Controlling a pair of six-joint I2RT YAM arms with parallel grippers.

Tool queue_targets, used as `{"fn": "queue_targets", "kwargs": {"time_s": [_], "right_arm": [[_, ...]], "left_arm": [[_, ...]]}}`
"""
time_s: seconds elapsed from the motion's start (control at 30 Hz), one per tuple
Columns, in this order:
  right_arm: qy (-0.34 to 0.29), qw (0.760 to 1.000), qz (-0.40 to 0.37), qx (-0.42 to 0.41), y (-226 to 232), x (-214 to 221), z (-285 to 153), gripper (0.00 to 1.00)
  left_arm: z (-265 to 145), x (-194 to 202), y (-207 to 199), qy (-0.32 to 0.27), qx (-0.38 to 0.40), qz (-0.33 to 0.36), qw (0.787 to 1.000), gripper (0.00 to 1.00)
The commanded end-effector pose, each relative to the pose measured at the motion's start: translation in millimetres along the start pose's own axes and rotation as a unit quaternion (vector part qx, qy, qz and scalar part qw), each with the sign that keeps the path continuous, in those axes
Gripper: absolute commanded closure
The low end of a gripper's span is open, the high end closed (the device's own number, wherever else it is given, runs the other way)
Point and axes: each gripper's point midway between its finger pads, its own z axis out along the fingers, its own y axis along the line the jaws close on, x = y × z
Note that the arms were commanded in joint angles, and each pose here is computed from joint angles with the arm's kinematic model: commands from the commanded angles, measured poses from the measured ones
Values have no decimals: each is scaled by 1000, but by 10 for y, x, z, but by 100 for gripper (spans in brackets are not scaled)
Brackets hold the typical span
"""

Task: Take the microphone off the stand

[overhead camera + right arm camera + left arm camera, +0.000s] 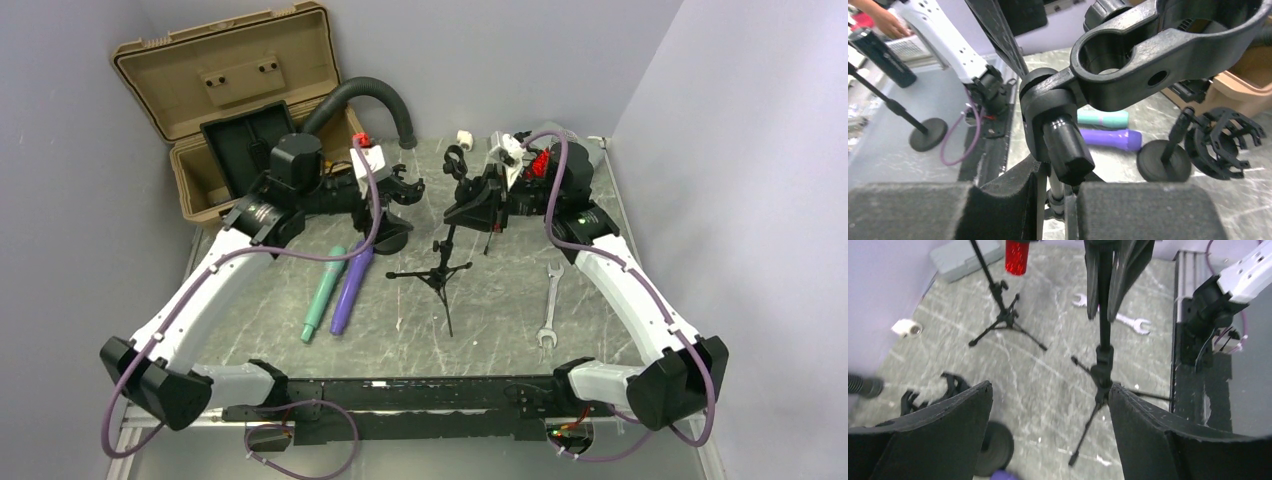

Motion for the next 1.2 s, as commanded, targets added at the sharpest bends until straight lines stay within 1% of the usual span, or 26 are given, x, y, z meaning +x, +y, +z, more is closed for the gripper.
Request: {"fn": "queue_targets", "kwargs": {"time_s": [0.0,0.13,0.23,0.3,0.33,0.6,0.87,1.0,1.17], "right_arm": [[-46,997,-18,-55,235,-522,-1,100],[-72,995,0,-76,320,-635,-1,100],[-84,993,12,-85,372,-702,-8,100],[-85,993,6,-80,355,-737,-8,100],[-82,994,7,-76,330,-734,-2,100],[-78,995,15,-58,261,-720,9,100],[-73,996,8,-50,238,-748,16,100],[-71,997,10,-42,192,-719,28,100],[-66,997,9,-35,167,-671,48,100]], "left_arm": [[216,-480,-111,-82,60,20,995,10],[395,-482,-209,-99,96,3,990,10],[470,-478,-265,-114,117,-15,986,12],[504,-458,-337,-112,140,-47,983,14],[517,-484,-349,-117,147,-45,981,15],[658,-413,-509,-108,201,-81,970,23],[738,-198,-571,-87,209,-103,968,24],[765,-220,-593,-90,219,-125,963,31],[829,-268,-617,-93,237,-160,954,45]]}}
